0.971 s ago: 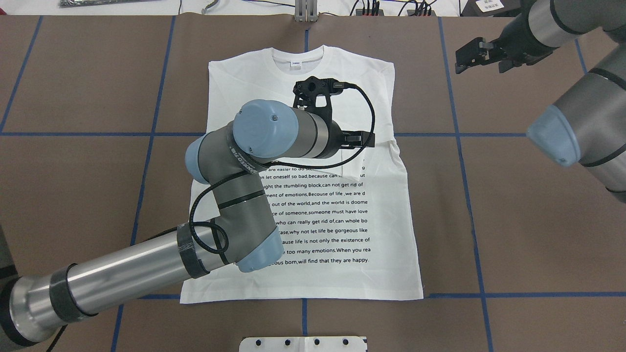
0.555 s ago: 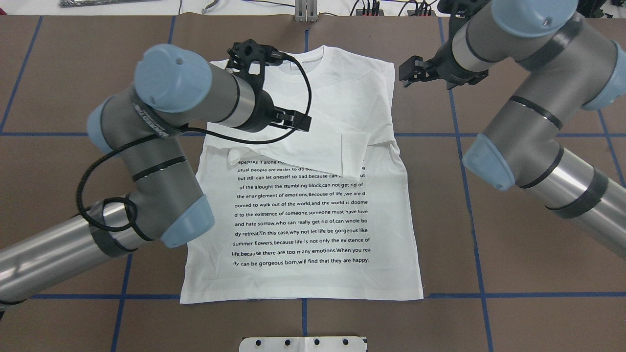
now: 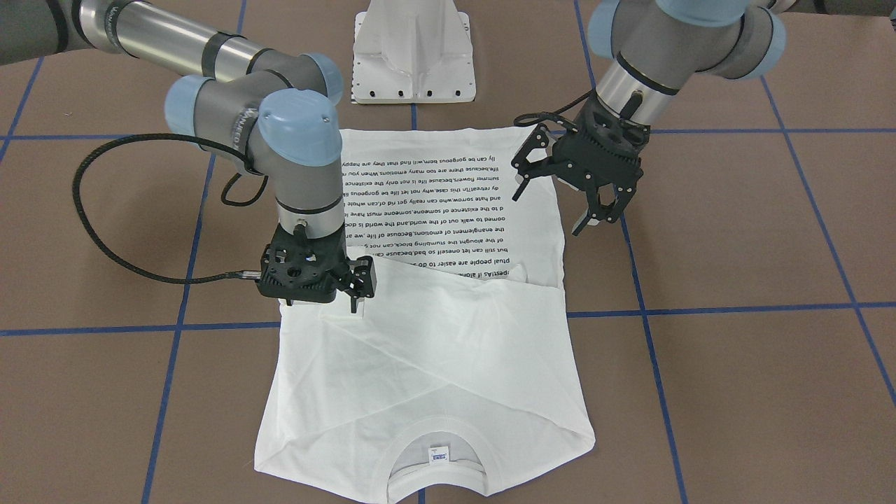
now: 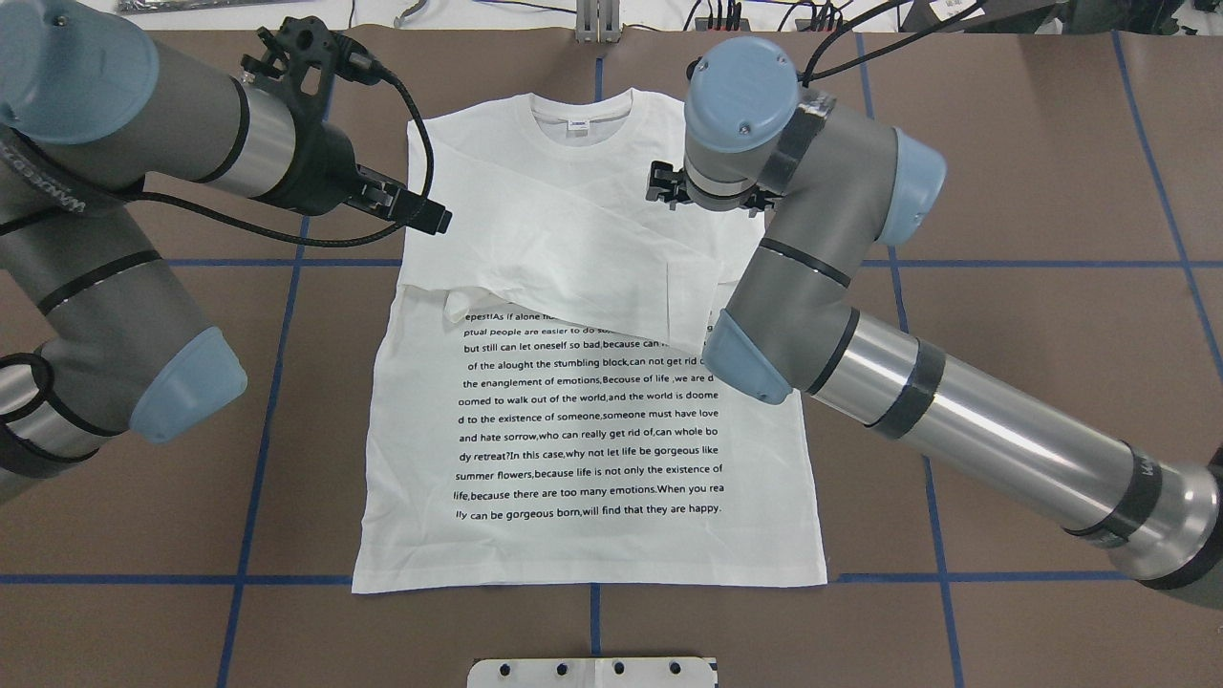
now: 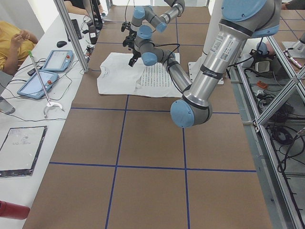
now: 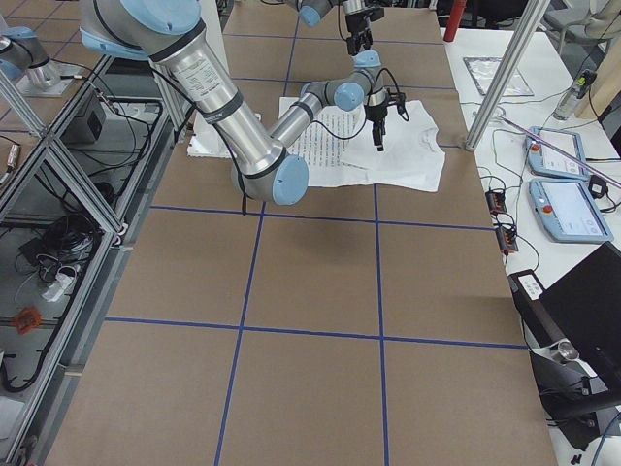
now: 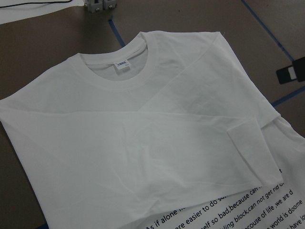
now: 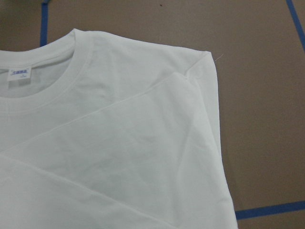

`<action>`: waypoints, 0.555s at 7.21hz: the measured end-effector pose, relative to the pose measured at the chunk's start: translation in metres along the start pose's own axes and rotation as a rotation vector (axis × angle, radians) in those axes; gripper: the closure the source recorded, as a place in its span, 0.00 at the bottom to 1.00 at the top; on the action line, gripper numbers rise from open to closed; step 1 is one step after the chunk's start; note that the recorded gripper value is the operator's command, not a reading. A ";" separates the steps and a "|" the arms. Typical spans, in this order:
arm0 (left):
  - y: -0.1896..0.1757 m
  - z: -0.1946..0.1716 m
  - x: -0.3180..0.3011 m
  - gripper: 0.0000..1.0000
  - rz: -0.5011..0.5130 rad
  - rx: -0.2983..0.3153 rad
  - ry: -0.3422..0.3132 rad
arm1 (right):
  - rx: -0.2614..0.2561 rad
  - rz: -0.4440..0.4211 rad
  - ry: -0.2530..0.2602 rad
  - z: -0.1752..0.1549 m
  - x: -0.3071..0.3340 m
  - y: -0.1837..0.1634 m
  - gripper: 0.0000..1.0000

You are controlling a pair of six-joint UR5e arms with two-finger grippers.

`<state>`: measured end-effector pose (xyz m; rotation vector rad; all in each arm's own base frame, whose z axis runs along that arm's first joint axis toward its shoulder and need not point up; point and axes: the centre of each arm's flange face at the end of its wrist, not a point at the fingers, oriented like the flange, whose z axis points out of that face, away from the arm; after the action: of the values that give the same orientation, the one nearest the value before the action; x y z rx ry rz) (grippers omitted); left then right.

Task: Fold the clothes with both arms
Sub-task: 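Release the sleeve with the left gripper while the right gripper moves over the shirt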

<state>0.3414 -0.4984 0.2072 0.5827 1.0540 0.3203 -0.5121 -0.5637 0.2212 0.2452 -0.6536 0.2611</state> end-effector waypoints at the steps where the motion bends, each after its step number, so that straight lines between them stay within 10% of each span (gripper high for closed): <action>1: 0.002 -0.002 -0.004 0.00 0.004 -0.003 0.000 | 0.001 0.003 0.044 0.014 -0.010 0.013 0.00; 4: 0.004 -0.002 -0.007 0.00 0.002 -0.007 -0.003 | 0.009 -0.002 0.144 0.029 -0.013 0.028 0.00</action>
<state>0.3359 -0.4981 0.2139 0.5781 1.0495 0.3246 -0.5471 -0.5489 0.2396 0.2333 -0.5093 0.2771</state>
